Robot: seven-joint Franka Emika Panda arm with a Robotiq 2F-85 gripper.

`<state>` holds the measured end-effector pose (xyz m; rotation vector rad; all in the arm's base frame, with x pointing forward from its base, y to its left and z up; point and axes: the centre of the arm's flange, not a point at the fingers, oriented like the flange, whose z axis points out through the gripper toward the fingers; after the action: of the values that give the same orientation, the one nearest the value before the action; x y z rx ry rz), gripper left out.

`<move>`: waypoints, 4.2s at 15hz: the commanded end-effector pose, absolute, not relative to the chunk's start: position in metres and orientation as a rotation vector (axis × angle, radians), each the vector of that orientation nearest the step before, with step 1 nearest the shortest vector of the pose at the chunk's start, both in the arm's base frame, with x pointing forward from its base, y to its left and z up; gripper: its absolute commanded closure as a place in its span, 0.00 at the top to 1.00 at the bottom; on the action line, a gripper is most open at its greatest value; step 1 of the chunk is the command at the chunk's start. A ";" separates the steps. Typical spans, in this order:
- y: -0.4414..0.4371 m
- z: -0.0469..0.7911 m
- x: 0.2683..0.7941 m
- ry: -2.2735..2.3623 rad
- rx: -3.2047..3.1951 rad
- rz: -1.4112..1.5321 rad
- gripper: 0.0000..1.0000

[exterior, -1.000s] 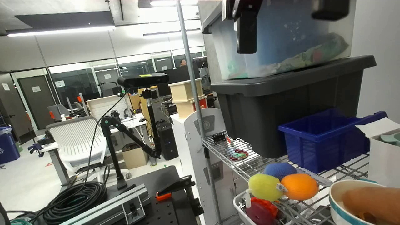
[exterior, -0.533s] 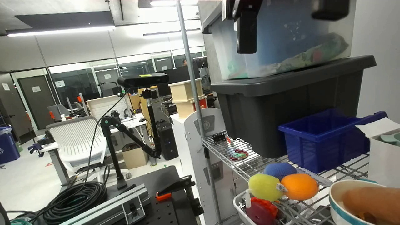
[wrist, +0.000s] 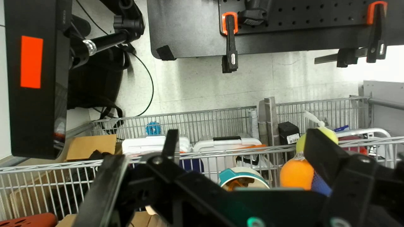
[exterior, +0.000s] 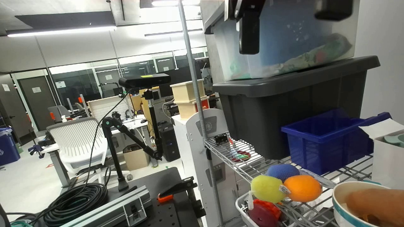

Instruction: Move the brown sponge to the blue box

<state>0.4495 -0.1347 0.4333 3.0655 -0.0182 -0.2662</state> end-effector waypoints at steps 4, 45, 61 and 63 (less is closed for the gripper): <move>-0.124 0.419 0.456 0.007 3.062 -0.286 1.00; -0.072 0.202 0.645 0.509 2.950 0.183 1.00; -0.091 0.186 0.644 0.315 2.975 0.150 1.00; -0.096 0.179 0.643 0.303 2.976 0.134 1.00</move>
<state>0.6384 -0.0878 0.1869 2.9770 0.3352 0.1572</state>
